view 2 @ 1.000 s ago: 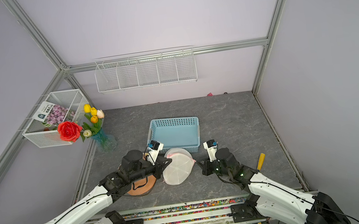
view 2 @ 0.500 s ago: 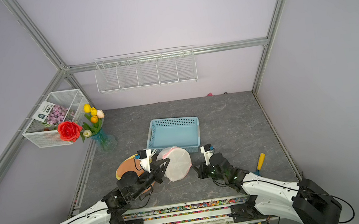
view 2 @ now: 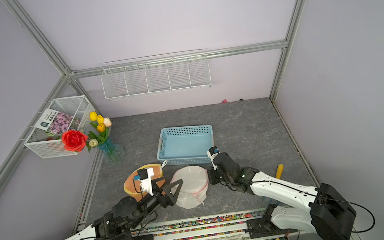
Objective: Turn the laundry bag inside out
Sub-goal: Zip the zipper on the laundry bag.
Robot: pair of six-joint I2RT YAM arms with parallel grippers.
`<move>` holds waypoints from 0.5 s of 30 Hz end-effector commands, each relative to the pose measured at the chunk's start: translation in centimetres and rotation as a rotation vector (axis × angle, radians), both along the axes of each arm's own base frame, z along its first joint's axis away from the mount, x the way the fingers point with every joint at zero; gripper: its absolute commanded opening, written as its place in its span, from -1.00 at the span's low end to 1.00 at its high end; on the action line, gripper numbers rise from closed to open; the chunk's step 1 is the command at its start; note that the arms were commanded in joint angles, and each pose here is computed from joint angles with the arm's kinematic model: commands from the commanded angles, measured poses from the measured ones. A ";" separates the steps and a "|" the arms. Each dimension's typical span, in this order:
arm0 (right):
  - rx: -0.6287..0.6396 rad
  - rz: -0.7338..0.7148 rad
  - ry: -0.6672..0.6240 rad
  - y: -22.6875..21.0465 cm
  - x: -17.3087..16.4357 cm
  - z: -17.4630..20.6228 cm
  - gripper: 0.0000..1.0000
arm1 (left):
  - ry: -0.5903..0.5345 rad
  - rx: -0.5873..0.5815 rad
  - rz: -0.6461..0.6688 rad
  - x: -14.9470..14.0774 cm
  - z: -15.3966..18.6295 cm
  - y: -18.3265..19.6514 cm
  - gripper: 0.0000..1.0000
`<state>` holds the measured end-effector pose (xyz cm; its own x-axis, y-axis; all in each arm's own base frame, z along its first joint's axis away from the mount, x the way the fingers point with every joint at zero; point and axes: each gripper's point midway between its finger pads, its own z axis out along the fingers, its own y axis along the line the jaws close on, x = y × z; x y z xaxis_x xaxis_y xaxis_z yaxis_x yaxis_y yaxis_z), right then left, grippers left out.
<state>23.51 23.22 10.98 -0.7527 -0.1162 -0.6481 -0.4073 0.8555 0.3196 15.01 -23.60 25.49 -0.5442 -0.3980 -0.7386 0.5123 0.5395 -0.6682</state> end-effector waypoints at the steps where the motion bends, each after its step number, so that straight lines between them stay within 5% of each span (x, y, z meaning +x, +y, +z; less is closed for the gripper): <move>1: -0.053 0.016 -0.025 -0.3 0.5 0.1 -1.00 | 0.167 -0.189 0.222 1.6 -1.0 4.5 1.00; 5: -0.053 0.028 -0.025 -0.2 0.4 0.3 -1.00 | 0.036 -0.368 0.198 1.1 2.4 6.3 1.00; 9: -0.045 0.046 -0.023 0.2 0.4 0.7 -1.00 | -0.026 -0.113 0.197 1.1 4.3 6.2 1.00; 13: -0.040 0.084 -0.012 0.8 0.1 0.8 -1.00 | -0.032 0.074 0.028 0.7 5.8 2.2 0.99; 15: -0.024 0.107 -0.013 1.0 -0.3 1.1 -1.00 | 0.061 0.137 -0.051 1.5 4.9 0.4 0.98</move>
<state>23.60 23.85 11.70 -0.7325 -0.1812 -0.6563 -0.4649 0.8373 0.2877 16.99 -20.68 33.47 -0.4835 -0.4945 -0.7222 0.4605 0.5580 -0.6904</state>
